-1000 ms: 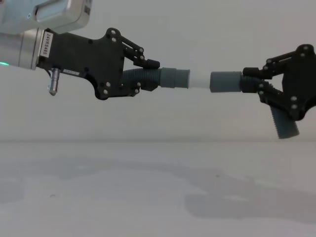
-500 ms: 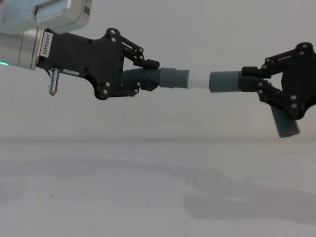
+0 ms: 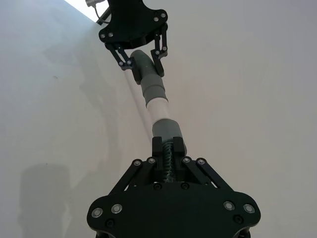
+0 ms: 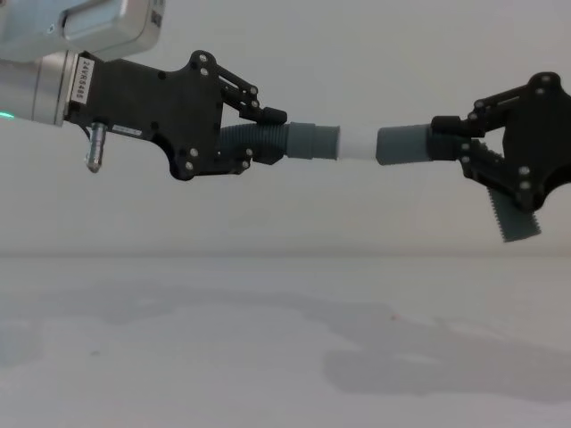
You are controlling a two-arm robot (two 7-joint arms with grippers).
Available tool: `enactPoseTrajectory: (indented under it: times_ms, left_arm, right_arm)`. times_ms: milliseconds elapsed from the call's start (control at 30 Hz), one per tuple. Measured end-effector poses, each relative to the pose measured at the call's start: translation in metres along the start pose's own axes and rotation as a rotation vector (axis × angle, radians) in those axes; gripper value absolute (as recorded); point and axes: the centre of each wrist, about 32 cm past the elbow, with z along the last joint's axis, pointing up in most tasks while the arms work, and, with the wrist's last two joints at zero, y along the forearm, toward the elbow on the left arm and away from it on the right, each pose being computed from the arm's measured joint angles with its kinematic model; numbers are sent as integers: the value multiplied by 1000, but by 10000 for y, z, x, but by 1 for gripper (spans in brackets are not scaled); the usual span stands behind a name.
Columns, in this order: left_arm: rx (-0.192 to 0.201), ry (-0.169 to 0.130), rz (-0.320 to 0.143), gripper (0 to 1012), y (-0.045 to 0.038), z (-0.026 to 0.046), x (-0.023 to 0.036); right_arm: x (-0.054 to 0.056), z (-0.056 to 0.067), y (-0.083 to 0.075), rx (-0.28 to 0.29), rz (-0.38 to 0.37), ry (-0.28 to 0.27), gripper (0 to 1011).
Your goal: Use both hands to pick up one end of the pipe from the table, align the ends, and insert them.
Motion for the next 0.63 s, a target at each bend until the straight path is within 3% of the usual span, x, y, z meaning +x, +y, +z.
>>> enactPoseTrajectory:
  times_ms: [633]
  left_arm:
    - [-2,0,0,302,-8,3,1]
  right_arm:
    - [1,14,14,4,-1,4,103]
